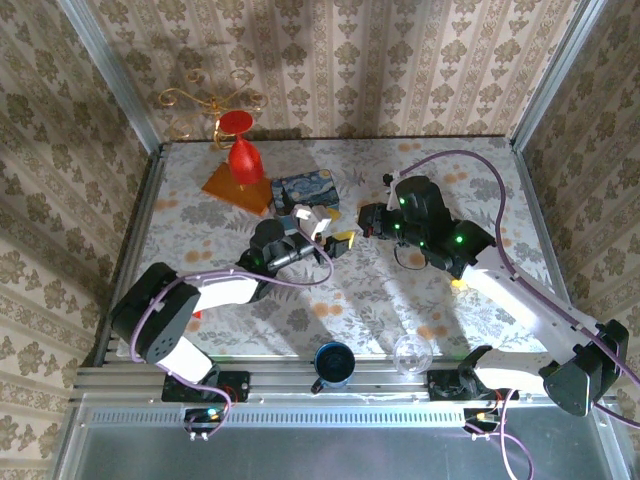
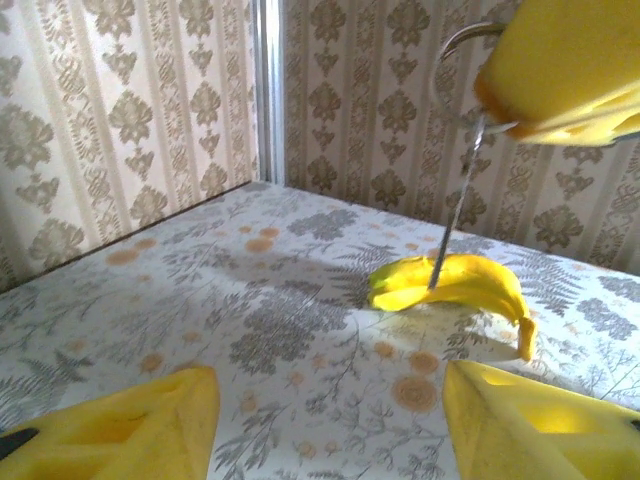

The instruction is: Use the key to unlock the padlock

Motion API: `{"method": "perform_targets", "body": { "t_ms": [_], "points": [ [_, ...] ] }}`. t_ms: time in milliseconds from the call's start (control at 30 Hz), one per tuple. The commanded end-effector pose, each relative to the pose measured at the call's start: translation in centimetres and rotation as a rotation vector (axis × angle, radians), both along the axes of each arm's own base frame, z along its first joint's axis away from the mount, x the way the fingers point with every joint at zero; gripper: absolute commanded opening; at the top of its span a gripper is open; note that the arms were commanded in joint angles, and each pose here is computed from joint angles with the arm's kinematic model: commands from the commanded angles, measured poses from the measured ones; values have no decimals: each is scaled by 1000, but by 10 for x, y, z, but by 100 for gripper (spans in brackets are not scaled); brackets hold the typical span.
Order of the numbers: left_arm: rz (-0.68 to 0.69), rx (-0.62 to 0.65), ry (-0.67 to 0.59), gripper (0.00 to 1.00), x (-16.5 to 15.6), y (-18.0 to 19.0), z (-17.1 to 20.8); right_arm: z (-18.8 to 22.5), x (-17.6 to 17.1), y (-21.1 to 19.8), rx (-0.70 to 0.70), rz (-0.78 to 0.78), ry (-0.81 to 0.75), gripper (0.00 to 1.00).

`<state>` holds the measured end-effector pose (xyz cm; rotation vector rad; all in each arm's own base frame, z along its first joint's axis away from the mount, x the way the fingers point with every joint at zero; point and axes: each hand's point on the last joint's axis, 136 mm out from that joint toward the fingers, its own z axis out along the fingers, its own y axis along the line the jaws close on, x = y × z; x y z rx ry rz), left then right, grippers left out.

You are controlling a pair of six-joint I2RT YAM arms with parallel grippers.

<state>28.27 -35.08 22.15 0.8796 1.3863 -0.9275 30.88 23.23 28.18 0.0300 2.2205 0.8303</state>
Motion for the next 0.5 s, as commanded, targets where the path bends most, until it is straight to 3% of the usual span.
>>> {"method": "perform_targets", "body": {
  "t_ms": [0, 267, 467],
  "points": [
    [-76, -73, -93, 61, -9, -13, 29, 18, -2, 6, 48, 19, -28, 0],
    [-105, -77, -101, 61, -10, -24, 33, 20, -4, 10, 66, 31, -35, 0],
    [-108, -80, -101, 54, -10, -27, 36, 18, -5, 11, 62, 36, -31, 0]
  ]
}}
